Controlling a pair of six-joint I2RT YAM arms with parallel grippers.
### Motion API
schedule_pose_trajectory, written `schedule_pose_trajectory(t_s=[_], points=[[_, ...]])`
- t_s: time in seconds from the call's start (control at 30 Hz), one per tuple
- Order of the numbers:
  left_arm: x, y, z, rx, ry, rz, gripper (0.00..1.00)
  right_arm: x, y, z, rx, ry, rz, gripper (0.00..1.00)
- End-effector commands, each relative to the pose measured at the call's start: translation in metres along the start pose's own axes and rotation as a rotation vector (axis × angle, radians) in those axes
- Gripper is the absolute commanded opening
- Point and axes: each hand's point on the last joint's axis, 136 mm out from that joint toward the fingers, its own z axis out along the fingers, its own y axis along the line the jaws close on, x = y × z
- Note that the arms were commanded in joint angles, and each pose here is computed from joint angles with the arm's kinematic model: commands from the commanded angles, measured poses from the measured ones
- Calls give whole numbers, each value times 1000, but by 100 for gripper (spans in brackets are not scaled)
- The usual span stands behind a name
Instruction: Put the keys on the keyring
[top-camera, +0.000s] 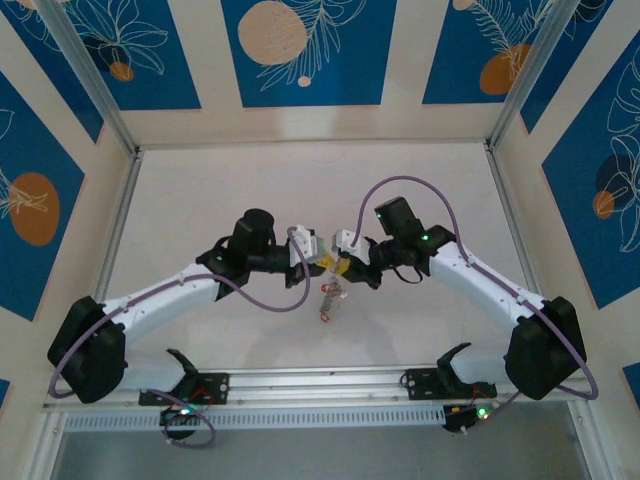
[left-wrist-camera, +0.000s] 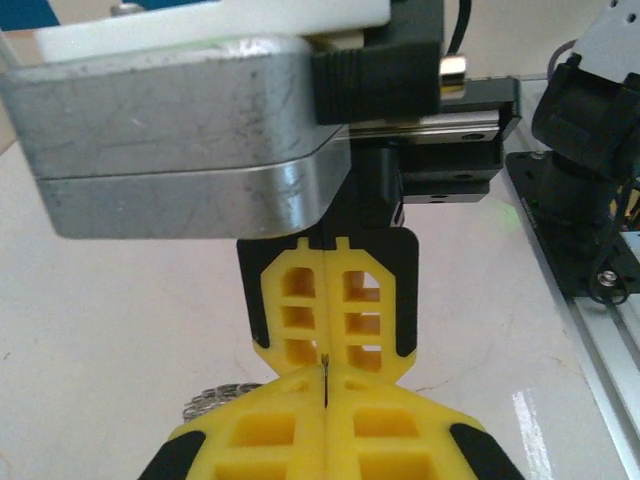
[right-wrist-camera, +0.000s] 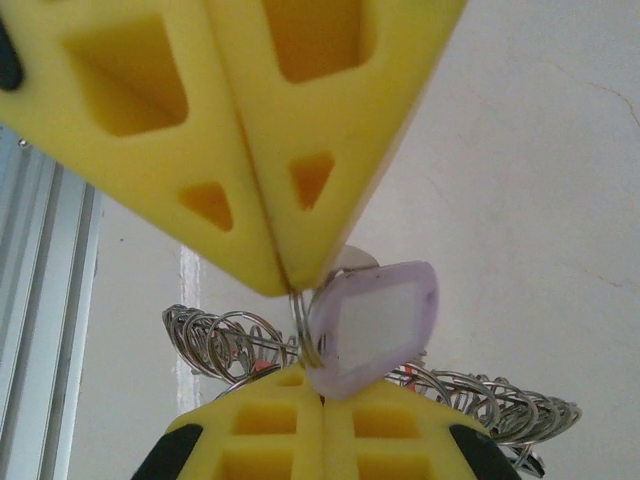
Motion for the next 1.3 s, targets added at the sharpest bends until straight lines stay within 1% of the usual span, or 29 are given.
schedule_pose_trajectory(t_s=[0.0,0.1,0.23,0.47,0.77,0.87,1.0,1.27], points=[[-16,-6,-4,54,-45,40,0,-20,7,-3,-38,-64,-55,0],[-16,-10,-4,76,-41,44,0,-21,7,-3,-38,-65,-56,0],[-10,-9,-4,68,-13,50,0,-21,7,-4,-36,-61,-60,0],[-2,8,-6,-33,30,71,0,-20,12,-8,-35,-68,-73,0],[0,15,-7,-76,39,76,0,-19,18,-8,-54,-75,-78,0],[-1,13,-7,-72,38,82,0,-19,19,-8,-58,-76,-81,0],[0,3,-7,-16,31,101,0,-19,17,-9,-49,-73,-82,0],[8,-2,-4,19,62,110,0,-18,15,-9,-48,-70,-78,0]])
